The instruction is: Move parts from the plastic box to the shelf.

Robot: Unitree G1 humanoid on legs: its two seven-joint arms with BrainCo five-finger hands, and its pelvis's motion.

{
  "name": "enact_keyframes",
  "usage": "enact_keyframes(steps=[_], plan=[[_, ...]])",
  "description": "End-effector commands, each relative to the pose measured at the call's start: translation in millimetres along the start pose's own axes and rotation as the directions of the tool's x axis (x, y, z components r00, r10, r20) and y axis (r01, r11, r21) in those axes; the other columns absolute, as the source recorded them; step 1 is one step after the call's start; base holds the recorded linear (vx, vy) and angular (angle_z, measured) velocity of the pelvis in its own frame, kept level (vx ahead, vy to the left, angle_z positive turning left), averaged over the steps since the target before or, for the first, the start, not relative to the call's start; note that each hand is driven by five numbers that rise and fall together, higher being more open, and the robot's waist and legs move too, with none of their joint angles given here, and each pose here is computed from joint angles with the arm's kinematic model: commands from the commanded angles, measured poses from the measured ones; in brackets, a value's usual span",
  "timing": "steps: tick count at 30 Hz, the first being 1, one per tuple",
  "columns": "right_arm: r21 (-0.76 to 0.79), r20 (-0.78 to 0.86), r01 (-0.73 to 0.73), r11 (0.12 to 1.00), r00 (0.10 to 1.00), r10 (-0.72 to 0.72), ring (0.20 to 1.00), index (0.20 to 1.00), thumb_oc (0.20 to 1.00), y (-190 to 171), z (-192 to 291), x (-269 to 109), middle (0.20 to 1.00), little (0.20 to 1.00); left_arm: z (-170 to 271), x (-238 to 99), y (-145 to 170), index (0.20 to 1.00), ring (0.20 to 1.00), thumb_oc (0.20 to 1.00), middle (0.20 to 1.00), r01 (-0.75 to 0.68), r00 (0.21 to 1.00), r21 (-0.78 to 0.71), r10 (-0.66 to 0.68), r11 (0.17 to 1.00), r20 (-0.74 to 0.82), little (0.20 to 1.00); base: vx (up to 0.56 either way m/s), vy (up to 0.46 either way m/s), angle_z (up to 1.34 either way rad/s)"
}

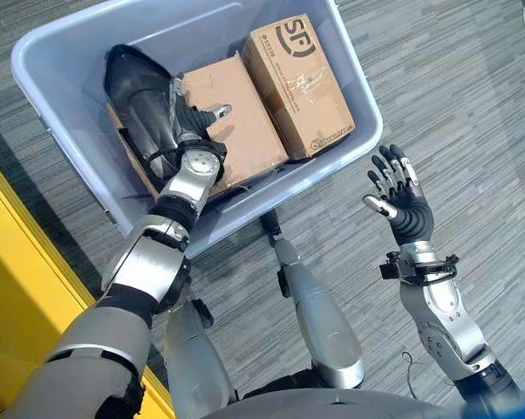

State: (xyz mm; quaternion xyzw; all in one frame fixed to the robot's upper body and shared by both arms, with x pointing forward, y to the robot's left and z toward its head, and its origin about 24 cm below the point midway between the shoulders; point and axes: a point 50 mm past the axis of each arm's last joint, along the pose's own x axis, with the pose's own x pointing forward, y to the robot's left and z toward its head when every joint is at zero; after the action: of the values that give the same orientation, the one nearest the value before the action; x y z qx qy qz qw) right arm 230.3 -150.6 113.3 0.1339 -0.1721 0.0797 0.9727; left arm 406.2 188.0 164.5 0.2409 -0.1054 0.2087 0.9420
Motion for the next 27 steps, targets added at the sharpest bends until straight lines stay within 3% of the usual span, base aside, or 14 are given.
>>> enact_keyframes(steps=[1, 5, 7, 16, 20, 23, 25, 27], plan=[[-0.012, 0.117, 0.021, 1.000, 0.993, -0.019, 1.000, 1.000, 1.000, -14.3, 23.5, -0.7, 1.000, 1.000, -6.9, -5.4, -1.1, 1.000, 1.000, 1.000, 1.000, 0.075, 0.994, 0.144, -0.086, 0.987, 0.068, 1.000, 0.01, 0.037, -0.02], [-0.026, 0.133, 0.017, 1.000, 0.991, -0.013, 1.000, 1.000, 1.000, -17.3, 27.2, -0.6, 1.000, 1.000, -0.9, -15.7, -13.0, 1.000, 1.000, 1.000, 1.000, 0.168, 0.959, 0.284, -0.223, 0.944, 0.176, 1.000, 0.00, 0.016, -0.03], [-0.038, 0.142, 0.018, 0.999, 0.990, -0.012, 1.000, 1.000, 1.000, -20.4, 29.3, -1.0, 1.000, 1.000, 3.9, -26.1, -19.0, 1.000, 1.000, 1.000, 1.000, 0.223, 0.902, 0.398, -0.343, 0.890, 0.263, 1.000, 0.00, 0.029, -0.04], [-0.060, 0.171, 0.061, 0.996, 0.984, -0.050, 1.000, 1.000, 1.000, -29.2, 34.9, -4.5, 1.000, 1.000, 24.7, -40.5, -5.5, 1.000, 1.000, 1.000, 1.000, 0.250, 0.789, 0.437, -0.443, 0.864, 0.424, 1.000, -0.01, -0.002, 0.00], [-0.075, 0.193, 0.079, 0.994, 0.979, -0.063, 1.000, 1.000, 1.000, -31.6, 37.8, -8.5, 1.000, 1.000, 48.8, -48.1, 20.7, 1.000, 1.000, 1.000, 1.000, 0.213, 0.746, 0.308, -0.358, 0.927, 0.562, 1.000, -0.04, -0.010, 0.00], [-0.081, 0.181, 0.094, 0.992, 0.980, -0.078, 1.000, 1.000, 1.000, -34.5, 37.0, -14.4, 1.000, 1.000, 65.0, -56.8, 52.0, 1.000, 1.000, 1.000, 1.000, 0.160, 0.749, 0.060, -0.160, 0.985, 0.643, 1.000, -0.01, -0.005, 0.02], [-0.078, 0.175, 0.108, 0.991, 0.980, -0.093, 1.000, 1.000, 1.000, -36.4, 36.7, -17.8, 1.000, 1.000, 71.0, -65.4, 69.8, 1.000, 1.000, 1.000, 1.000, 0.149, 0.753, -0.131, -0.026, 0.980, 0.658, 1.000, -0.01, -0.022, 0.06], [-0.085, 0.173, 0.116, 0.990, 0.980, -0.100, 1.000, 1.000, 1.000, -37.3, 36.6, -18.9, 1.000, 1.000, 71.1, -71.0, 77.7, 1.000, 1.000, 1.000, 1.000, 0.130, 0.758, -0.227, 0.052, 0.965, 0.650, 1.000, 0.00, -0.013, 0.02]])
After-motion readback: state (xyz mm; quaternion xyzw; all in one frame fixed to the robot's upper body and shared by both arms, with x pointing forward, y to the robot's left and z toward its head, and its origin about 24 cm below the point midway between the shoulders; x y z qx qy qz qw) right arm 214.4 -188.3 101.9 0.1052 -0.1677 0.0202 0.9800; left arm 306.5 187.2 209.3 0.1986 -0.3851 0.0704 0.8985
